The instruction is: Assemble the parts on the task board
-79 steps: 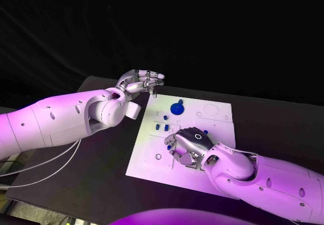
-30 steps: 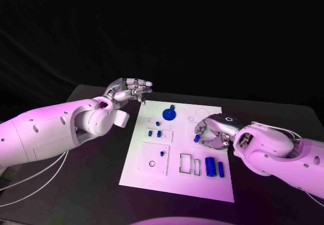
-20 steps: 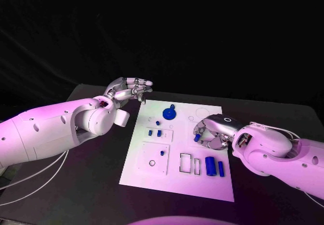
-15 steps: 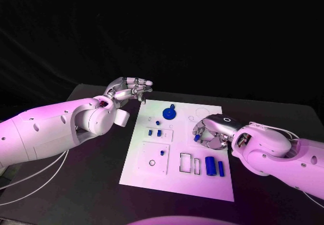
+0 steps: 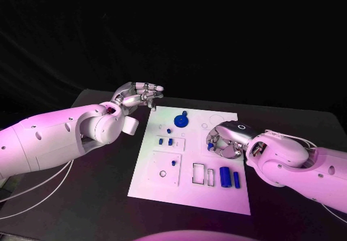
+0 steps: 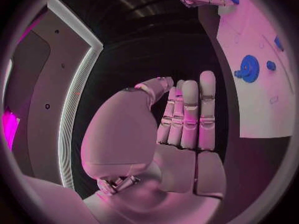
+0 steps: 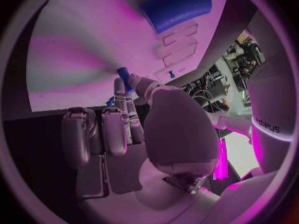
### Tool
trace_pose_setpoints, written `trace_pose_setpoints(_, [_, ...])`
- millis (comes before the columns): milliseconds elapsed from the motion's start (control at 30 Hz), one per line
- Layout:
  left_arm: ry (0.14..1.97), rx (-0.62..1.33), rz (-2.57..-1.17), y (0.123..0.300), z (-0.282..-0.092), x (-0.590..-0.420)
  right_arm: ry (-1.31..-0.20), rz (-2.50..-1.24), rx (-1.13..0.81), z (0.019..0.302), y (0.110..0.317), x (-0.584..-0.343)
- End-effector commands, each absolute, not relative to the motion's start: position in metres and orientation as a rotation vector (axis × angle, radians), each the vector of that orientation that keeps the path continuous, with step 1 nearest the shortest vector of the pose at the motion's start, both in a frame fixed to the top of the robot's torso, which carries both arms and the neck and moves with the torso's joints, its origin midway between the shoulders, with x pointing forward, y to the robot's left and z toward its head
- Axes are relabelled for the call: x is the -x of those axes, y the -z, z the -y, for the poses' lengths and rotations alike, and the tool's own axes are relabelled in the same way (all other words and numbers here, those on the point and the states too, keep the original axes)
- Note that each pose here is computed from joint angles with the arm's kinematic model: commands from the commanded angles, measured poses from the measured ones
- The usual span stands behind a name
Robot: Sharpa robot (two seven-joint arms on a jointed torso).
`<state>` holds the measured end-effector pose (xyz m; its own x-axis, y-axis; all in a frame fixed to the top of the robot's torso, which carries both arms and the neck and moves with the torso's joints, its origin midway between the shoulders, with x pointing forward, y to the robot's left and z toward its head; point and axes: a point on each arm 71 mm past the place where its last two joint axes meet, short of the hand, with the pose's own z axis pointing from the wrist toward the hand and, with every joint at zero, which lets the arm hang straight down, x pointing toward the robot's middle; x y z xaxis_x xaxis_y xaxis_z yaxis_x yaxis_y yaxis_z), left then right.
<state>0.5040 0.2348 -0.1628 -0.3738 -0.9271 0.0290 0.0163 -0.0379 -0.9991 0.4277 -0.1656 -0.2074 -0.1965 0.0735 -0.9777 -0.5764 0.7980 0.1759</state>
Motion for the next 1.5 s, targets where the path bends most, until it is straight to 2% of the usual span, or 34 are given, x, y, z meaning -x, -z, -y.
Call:
trace_pose_setpoints(33, [1.546, 1.009, -1.457, 0.162, -0.233, -0.504, -0.581, -1.633, 0.420, 0.165, 0.206, -0.427])
trace_pose_setpoints(267, [1.544, 1.010, -1.458, 0.162, -0.233, -0.504, -0.604, -1.582, 0.409, 0.163, 0.200, -0.422])
trace_pose_setpoints(700, [1.537, 1.012, -1.461, 0.164, -0.234, -0.506, -0.745, -1.494, 0.306, 0.155, 0.173, -0.407])
trace_pose_setpoints(967, [1.536, 1.013, -1.465, 0.165, -0.234, -0.507, -0.856, -1.488, 0.287, 0.132, 0.167, -0.395])
trace_pose_setpoints(1233, [1.545, 1.009, -1.471, 0.166, -0.229, -0.509, -1.006, -1.505, 0.328, 0.083, 0.182, -0.377])
trace_pose_setpoints(1500, [1.556, 1.005, -1.479, 0.167, -0.222, -0.511, -1.067, -1.568, 0.330, 0.060, 0.206, -0.373])
